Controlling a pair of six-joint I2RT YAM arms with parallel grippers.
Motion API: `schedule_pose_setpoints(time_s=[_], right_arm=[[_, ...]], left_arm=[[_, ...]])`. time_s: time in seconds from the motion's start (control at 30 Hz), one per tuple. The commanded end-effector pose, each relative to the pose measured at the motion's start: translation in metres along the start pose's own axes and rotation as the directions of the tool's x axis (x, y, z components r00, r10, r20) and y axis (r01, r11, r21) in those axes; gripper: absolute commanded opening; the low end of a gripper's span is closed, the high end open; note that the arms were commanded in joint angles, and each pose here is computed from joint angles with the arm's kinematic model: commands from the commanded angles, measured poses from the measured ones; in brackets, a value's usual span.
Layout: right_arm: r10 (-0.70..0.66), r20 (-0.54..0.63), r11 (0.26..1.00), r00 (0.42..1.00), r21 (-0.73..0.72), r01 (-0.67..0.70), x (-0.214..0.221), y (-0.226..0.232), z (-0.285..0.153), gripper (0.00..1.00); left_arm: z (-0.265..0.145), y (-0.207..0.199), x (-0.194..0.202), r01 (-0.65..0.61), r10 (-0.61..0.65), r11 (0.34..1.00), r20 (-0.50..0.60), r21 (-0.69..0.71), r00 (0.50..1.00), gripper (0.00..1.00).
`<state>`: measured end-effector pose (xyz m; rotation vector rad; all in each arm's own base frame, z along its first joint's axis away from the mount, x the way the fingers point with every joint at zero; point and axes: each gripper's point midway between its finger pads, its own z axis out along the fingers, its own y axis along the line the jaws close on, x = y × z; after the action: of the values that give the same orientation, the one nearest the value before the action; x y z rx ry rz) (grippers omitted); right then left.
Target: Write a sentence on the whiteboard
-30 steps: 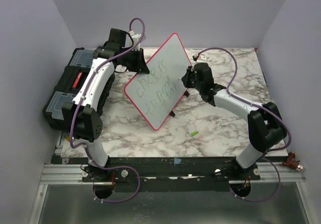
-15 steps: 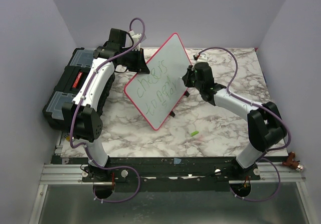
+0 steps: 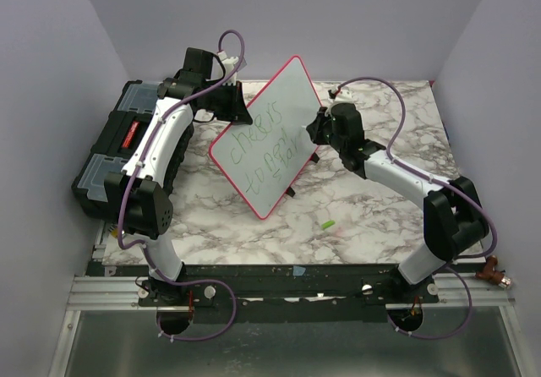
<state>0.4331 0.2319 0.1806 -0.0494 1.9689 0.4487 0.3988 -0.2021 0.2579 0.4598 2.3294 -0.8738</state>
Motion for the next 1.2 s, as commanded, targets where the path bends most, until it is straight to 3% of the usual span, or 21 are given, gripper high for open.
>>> schedule_pose_setpoints(time_s=[0.0,0.3,1.17], right_arm=[[0.021,0.016,0.999,1.000,-0.050,-0.021,-0.008,0.012,0.001,0.01],[0.024,0.001,0.998,1.000,-0.063,-0.024,-0.006,0.016,0.010,0.01],[0.032,-0.113,0.998,0.993,-0.044,-0.037,0.052,-0.001,0.003,0.01]], left_arm=[[0.001,0.011,0.000,-0.091,0.091,0.994,-0.001,-0.057,0.996,0.00],[-0.001,0.011,-0.001,-0.094,0.094,0.994,0.003,-0.057,0.996,0.00],[0.000,0.011,-0.003,-0.094,0.095,0.994,0.004,-0.057,0.995,0.00]])
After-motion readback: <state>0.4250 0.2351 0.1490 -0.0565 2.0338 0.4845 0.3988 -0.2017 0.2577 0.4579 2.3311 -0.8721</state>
